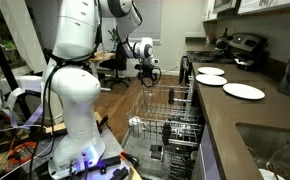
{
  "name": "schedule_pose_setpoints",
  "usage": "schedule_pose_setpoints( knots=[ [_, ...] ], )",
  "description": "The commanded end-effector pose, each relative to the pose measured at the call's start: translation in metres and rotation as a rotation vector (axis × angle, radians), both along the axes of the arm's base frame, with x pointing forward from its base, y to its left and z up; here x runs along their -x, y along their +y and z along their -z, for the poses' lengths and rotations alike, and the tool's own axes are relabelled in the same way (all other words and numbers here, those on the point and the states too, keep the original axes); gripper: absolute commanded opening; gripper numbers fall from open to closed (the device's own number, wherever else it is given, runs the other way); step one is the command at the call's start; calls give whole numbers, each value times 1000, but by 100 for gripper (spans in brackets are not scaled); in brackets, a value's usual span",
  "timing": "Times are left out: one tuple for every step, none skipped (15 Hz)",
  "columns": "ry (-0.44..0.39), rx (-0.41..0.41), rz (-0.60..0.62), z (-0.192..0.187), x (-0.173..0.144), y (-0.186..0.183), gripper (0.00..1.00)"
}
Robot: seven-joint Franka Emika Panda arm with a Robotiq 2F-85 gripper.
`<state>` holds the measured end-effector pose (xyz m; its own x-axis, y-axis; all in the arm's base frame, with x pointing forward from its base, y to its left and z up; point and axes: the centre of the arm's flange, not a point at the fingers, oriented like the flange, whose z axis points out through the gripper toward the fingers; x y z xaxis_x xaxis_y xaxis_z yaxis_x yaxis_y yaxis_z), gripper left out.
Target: Move the glass jar in the dishwasher to the right
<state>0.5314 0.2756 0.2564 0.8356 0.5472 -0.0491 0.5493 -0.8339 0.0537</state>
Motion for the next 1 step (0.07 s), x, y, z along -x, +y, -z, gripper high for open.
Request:
schedule_pose_setpoints(
  knots=[
    [0, 0, 0, 0, 0, 0, 100]
  ],
)
